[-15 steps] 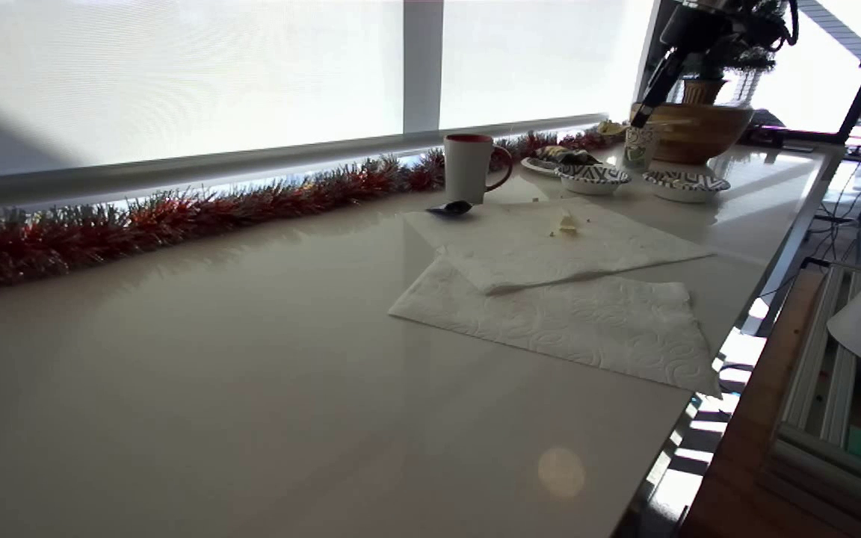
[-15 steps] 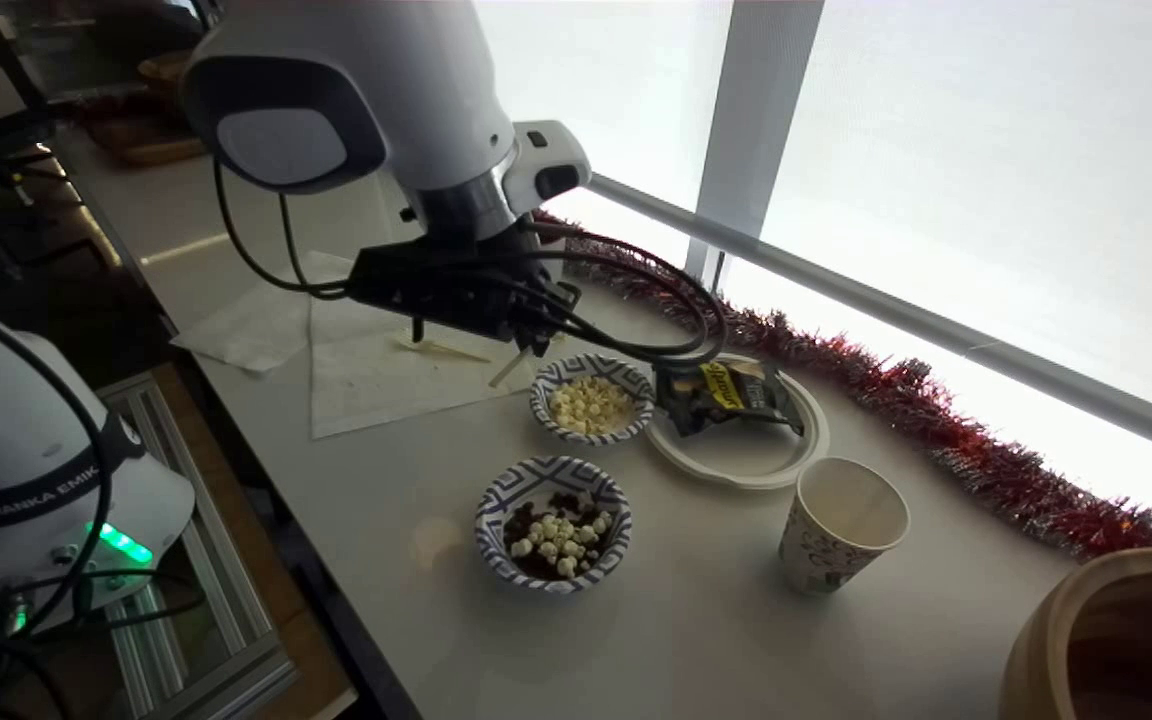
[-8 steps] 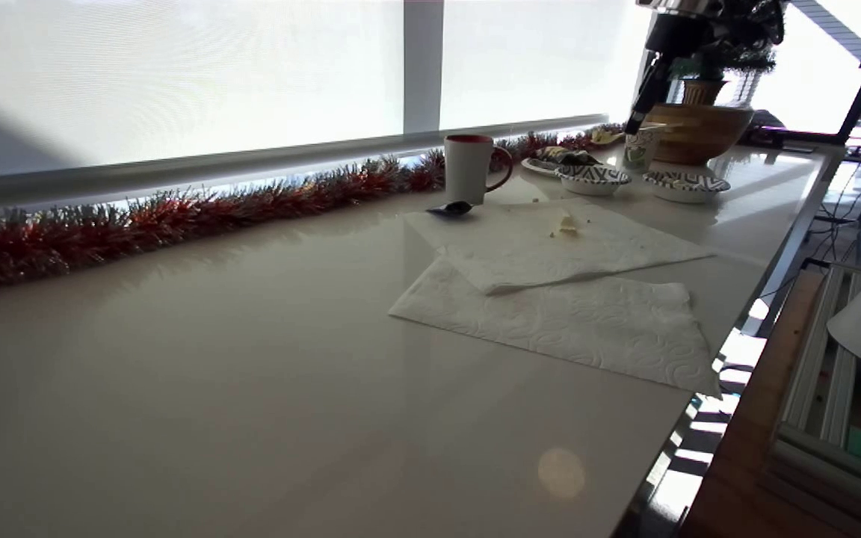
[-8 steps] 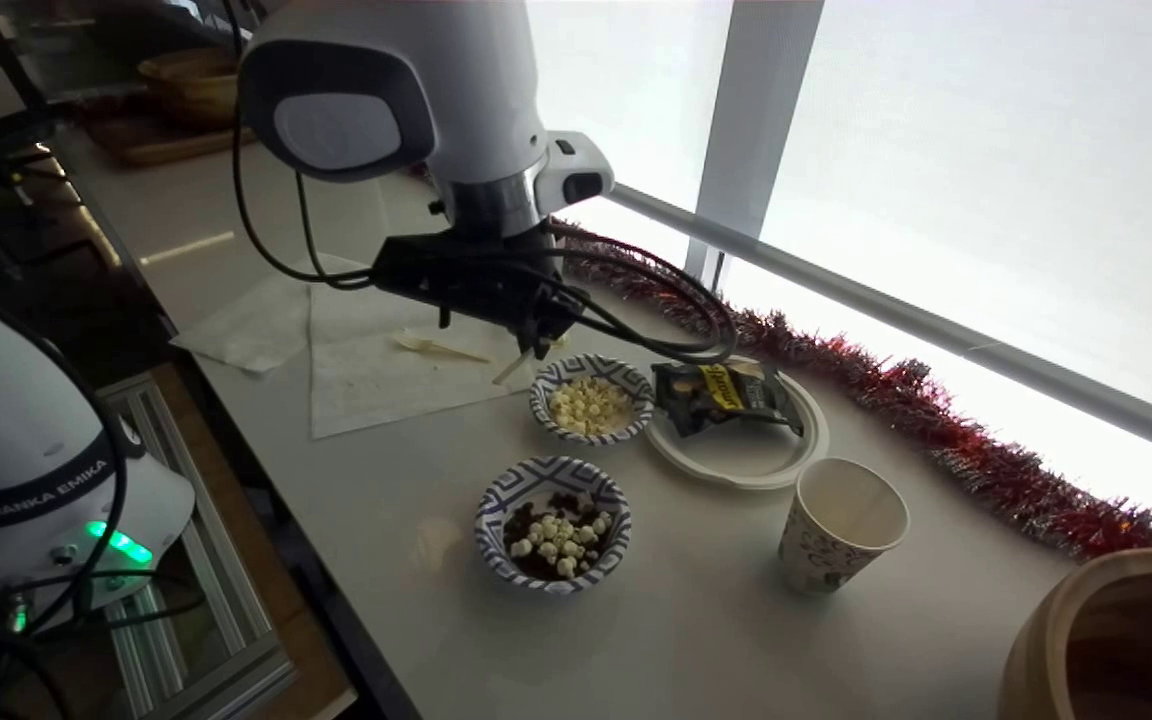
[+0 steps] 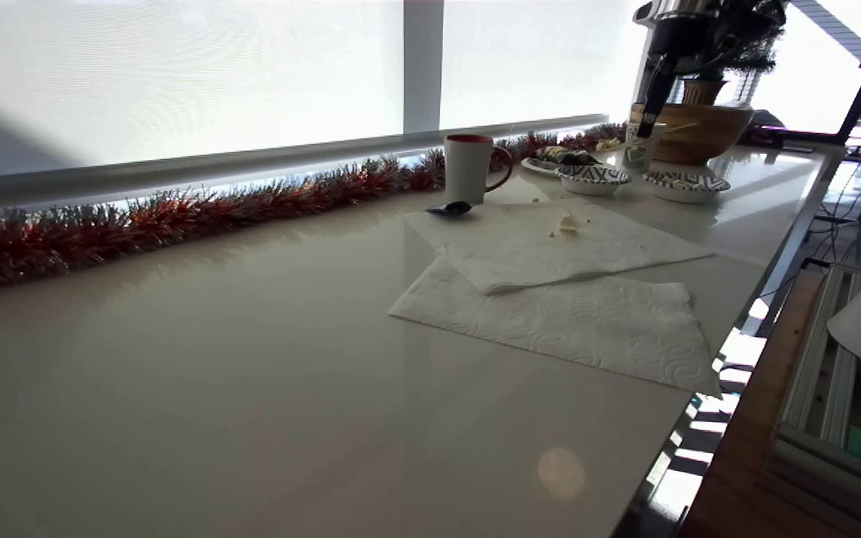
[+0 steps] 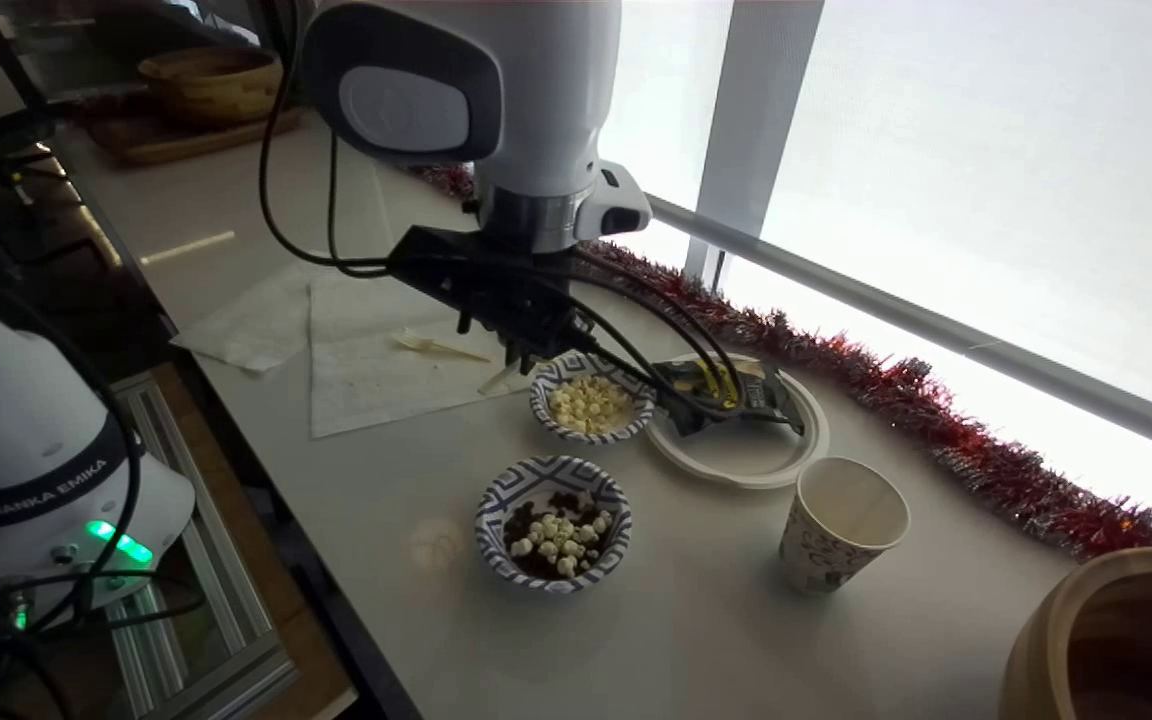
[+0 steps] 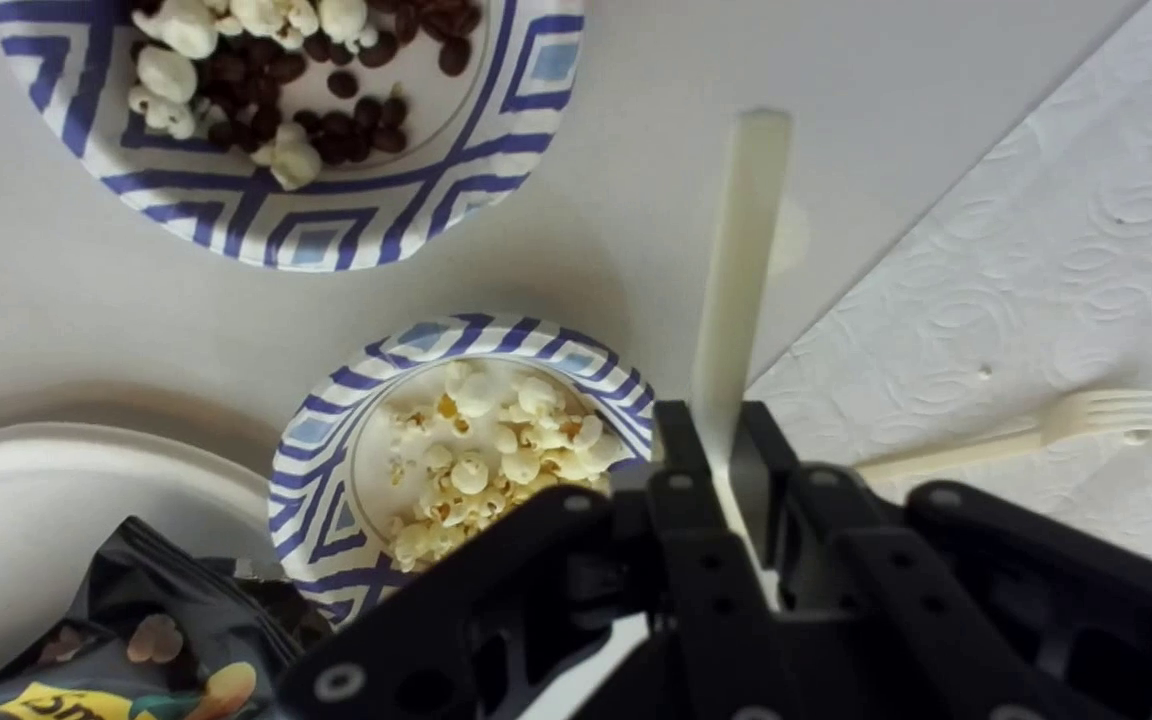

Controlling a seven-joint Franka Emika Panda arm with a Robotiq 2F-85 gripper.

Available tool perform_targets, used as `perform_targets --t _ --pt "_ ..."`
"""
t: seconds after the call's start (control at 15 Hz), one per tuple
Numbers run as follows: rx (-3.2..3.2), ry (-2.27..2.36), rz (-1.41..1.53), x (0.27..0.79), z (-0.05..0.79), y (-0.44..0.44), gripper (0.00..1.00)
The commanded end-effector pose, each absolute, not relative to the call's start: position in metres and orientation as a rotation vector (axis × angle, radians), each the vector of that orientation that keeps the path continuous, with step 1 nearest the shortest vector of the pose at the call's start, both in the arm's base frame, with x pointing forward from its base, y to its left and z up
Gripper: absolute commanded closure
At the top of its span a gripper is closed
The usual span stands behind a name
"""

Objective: Move the contents from one bowl to the next

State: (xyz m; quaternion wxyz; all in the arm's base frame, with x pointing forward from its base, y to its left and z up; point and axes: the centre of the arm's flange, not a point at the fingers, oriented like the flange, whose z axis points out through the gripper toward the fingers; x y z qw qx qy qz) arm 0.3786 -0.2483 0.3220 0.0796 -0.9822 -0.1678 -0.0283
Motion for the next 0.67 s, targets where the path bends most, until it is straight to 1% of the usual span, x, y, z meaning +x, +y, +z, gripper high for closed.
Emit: perform_targets --t 0.0,0.27,0.6 --pt "-2.812 -0.396 -0.078 0.391 0.326 -0.283 0.97" --pt "-2.689 -0.249 -0.153 0.39 0.321 -0.31 0.97" --pt "-2.575 -0.187 -0.182 0.389 0.31 -0.326 0.97"
